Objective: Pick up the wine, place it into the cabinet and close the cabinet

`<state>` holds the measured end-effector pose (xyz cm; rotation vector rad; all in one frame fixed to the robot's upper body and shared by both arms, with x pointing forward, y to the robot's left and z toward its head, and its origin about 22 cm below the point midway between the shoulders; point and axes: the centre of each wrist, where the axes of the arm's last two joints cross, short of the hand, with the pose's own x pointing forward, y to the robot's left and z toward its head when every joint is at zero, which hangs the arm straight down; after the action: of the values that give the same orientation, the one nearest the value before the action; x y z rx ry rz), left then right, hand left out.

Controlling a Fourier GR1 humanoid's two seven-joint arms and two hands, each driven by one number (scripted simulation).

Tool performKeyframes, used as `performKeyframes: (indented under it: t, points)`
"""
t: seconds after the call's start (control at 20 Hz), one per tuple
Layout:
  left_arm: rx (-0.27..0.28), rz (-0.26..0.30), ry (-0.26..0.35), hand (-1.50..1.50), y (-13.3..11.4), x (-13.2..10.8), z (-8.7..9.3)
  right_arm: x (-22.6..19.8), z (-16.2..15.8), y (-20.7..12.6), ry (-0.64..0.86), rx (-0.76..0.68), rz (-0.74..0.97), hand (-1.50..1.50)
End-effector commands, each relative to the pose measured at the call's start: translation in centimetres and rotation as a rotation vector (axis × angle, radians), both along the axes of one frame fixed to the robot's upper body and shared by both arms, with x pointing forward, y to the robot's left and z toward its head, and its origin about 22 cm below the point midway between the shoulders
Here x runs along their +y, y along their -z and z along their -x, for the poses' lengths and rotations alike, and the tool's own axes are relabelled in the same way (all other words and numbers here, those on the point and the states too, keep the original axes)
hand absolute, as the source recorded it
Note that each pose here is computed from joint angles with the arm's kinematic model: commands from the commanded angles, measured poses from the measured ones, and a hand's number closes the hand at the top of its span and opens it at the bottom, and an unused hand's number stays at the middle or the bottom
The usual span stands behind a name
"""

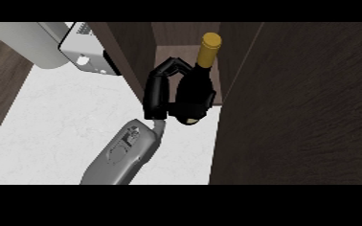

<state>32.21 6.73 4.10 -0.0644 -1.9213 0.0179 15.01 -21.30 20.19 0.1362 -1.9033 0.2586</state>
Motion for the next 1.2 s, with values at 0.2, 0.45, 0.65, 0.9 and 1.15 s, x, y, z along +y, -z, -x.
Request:
performKeyframes:
  t: [0.2, 0.45, 0.65, 0.9, 1.15]
  points:
    - [-0.014, 0.035, -0.043, 1.50, 0.8, 0.2, -1.6, -1.2, 2.2, -1.0, -0.015, -0.038, -0.023, -1.50]
    - [0.027, 0.025, -0.061, 1.50, 0.6, 1.5, -3.5, -0.9, 1.6, -0.7, -0.022, -0.047, -0.041, -1.50]
    - [0.051, 0.049, -0.021, 1.50, 1.7, 3.4, -4.1, 0.0, 2.8, -0.7, -0.045, -0.019, -0.064, -1.50]
    - [0.082, 0.065, -0.013, 1.50, 1.4, 3.0, -5.8, -0.3, 1.7, -0.5, -0.018, -0.021, -0.044, -1.50]
    - [0.092, -0.003, -0.057, 1.50, -0.6, 3.4, -8.7, -0.3, 0.8, -1.2, -0.043, -0.031, -0.065, -1.50]
